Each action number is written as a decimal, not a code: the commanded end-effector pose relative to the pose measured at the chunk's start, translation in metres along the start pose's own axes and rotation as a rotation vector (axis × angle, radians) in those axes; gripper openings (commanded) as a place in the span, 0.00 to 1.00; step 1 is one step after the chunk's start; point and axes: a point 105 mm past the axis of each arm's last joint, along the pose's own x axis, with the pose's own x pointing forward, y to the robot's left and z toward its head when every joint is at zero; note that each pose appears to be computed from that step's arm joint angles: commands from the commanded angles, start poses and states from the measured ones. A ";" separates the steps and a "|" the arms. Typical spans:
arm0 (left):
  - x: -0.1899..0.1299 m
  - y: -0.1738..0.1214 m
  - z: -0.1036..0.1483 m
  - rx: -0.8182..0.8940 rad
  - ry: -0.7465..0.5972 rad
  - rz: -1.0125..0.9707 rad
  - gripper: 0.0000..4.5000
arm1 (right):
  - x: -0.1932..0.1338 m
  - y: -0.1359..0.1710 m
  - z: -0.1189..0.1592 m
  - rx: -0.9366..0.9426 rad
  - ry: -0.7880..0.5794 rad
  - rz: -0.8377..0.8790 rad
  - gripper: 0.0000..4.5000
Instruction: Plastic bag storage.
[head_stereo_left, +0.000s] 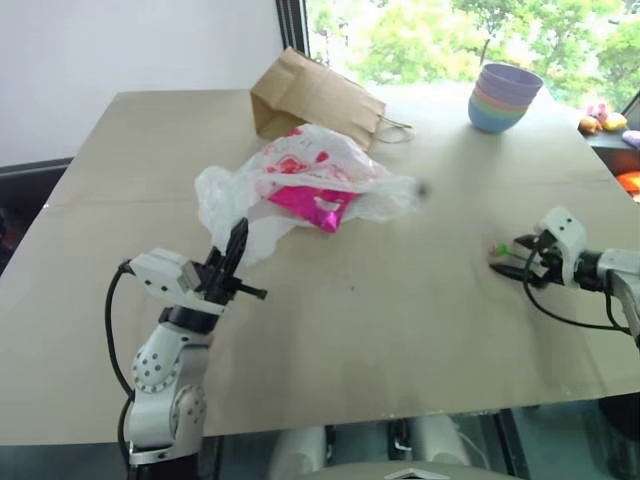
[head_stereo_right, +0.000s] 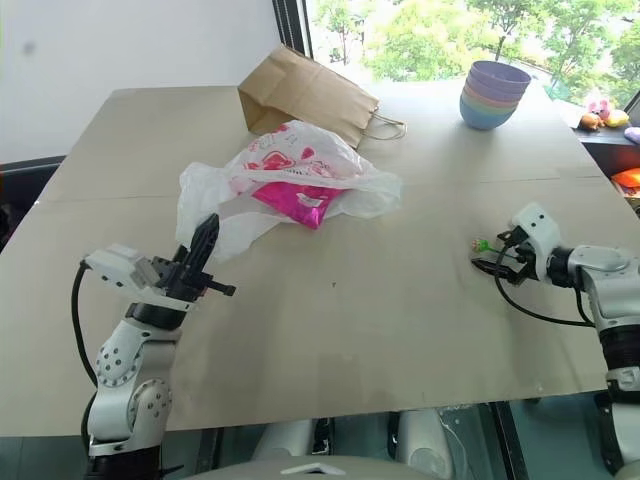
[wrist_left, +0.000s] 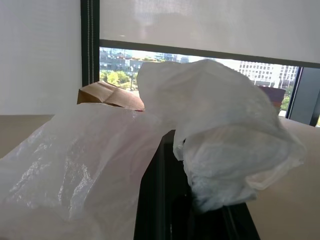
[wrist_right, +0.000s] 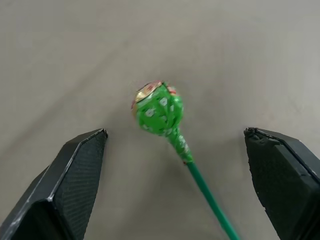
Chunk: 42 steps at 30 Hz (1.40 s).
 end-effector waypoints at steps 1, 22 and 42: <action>0.002 -0.005 0.010 0.028 -0.029 -0.017 0.00 | -0.001 0.002 -0.016 0.033 0.080 0.024 0.72; -0.006 -0.025 0.004 -0.032 -0.015 -0.135 0.00 | 0.082 0.161 0.161 -0.107 -0.339 0.513 0.02; -0.017 -0.032 -0.001 -0.054 -0.021 -0.106 0.00 | 0.149 0.202 0.250 -0.239 -0.575 0.357 0.74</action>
